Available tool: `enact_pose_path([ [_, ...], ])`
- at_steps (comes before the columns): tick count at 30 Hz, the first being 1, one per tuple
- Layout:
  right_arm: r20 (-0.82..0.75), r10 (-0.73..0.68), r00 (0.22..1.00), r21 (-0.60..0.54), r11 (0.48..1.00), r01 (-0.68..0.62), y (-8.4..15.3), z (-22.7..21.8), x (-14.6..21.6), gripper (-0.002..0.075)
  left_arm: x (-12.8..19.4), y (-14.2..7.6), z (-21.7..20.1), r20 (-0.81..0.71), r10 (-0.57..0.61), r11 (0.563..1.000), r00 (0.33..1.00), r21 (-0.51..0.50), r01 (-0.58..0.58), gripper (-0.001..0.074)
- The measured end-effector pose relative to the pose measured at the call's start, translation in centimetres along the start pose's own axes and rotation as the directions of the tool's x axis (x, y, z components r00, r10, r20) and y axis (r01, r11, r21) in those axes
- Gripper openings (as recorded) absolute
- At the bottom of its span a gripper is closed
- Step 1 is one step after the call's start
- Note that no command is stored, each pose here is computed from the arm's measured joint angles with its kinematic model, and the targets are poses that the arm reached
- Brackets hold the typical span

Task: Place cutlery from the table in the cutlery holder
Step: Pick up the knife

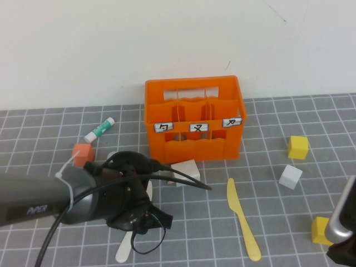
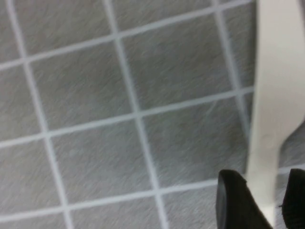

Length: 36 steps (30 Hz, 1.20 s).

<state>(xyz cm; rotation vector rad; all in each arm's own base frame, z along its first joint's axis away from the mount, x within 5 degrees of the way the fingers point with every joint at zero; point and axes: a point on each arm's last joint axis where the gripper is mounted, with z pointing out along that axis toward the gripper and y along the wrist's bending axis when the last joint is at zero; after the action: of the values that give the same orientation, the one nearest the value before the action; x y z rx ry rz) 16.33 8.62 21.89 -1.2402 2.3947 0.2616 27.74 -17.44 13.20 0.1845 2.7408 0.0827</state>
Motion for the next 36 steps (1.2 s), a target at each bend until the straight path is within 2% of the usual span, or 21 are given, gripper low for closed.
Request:
enact_pose_path([
  [5, -0.001, -0.001, 1.0, -0.002, 1.0, 0.001, 0.0, 0.0, 0.0, -0.0002, 0.3, 0.3, 0.0, -0.027, -0.028, 0.999, 0.999, -0.033, 0.027, 0.0218],
  [11, 0.0, 0.001, 1.0, -0.002, 1.0, -0.001, 0.0, 0.0, 0.0, -0.0002, 0.5, 0.2, 0.0, -0.053, -0.065, 0.998, 0.996, -0.024, 0.064, 0.0219],
  [18, 0.0, 0.001, 1.0, -0.002, 1.0, -0.001, 0.0, 0.0, 0.0, -0.0002, 1.4, -0.2, -0.1, -0.152, -0.08, 0.997, 0.985, 0.01, 0.083, 0.0219],
  [22, 0.002, 0.003, 1.0, -0.007, 1.0, -0.003, 0.1, 0.0, 0.0, -0.0002, 1.8, 0.0, -0.2, -0.193, -0.086, 0.996, 0.977, -0.02, 0.083, 0.0219],
  [32, 0.009, 0.005, 1.0, -0.016, 1.0, -0.005, 0.1, 0.0, -0.1, -0.0002, 1.7, -0.2, 0.2, -0.196, -0.087, 0.996, 0.977, -0.018, 0.085, 0.0219],
  [36, 0.009, 0.006, 1.0, -0.016, 1.0, -0.006, 0.1, 0.0, -0.1, -0.0002, 1.8, -0.3, 1.0, -0.216, -0.053, 0.998, 0.975, -0.028, 0.048, 0.0219],
])
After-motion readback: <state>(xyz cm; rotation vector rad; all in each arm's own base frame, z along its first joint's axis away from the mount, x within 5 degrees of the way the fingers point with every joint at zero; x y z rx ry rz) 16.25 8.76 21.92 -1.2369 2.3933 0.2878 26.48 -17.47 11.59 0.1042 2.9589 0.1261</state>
